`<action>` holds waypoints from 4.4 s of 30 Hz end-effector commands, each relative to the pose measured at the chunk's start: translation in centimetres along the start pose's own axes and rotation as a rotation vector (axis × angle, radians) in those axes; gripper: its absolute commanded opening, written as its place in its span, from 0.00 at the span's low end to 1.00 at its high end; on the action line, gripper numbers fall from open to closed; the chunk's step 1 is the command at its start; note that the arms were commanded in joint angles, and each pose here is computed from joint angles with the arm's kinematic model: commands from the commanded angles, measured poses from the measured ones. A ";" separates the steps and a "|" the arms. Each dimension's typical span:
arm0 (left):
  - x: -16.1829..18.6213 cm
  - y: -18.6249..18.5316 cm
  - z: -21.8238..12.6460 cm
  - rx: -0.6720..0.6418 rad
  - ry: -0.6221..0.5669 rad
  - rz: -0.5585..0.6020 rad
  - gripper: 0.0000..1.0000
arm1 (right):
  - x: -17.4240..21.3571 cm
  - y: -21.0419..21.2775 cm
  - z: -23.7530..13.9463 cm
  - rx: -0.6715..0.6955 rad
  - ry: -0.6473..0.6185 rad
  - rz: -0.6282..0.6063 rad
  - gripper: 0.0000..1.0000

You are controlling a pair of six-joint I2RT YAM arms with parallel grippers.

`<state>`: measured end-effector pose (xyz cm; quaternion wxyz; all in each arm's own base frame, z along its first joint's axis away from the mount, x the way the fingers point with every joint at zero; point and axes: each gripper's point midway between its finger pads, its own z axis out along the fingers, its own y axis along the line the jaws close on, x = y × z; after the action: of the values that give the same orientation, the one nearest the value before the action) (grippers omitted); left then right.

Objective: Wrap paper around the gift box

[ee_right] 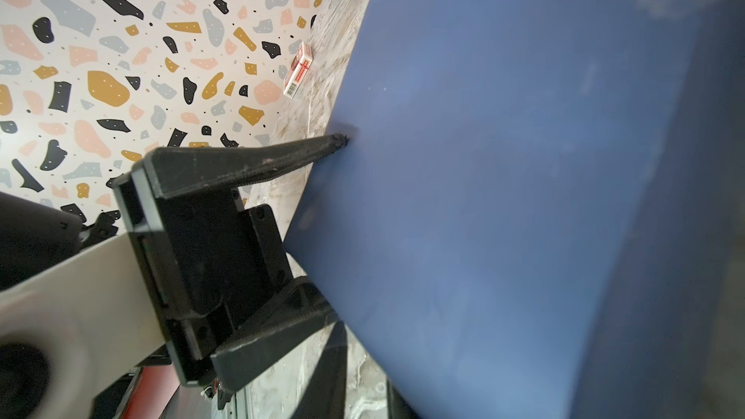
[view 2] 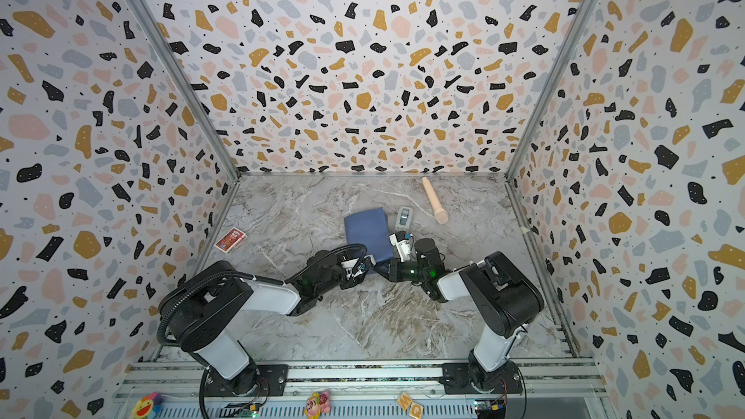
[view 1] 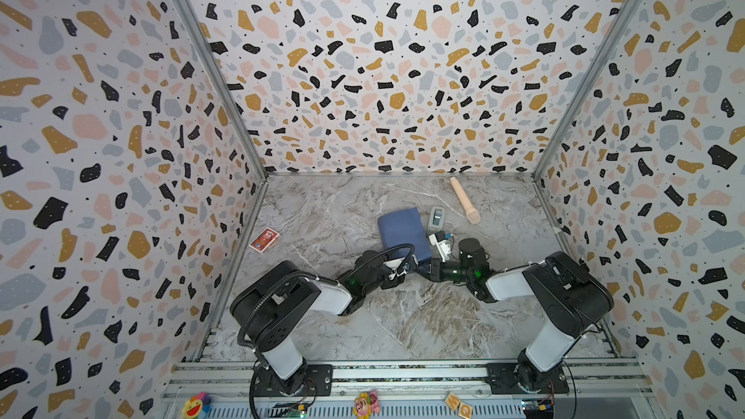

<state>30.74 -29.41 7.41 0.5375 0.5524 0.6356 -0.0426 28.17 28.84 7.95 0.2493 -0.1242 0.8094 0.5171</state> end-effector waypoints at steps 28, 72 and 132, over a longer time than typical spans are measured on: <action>3.3 -3.0 0.1 0.118 0.110 -0.036 0.63 | -1.4 0.7 -1.4 0.089 -0.048 0.001 0.50; 3.4 -3.1 0.2 0.125 0.117 -0.036 0.62 | -2.3 1.3 0.4 0.137 -0.074 -0.111 0.06; 3.4 -3.4 0.2 0.142 0.118 -0.032 0.62 | 0.9 -5.1 -1.7 0.272 -0.085 -0.114 0.04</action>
<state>30.92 -29.51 7.46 0.5339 0.5538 0.6374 -0.0443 28.86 25.51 4.04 0.3128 -0.1096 0.8551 0.3987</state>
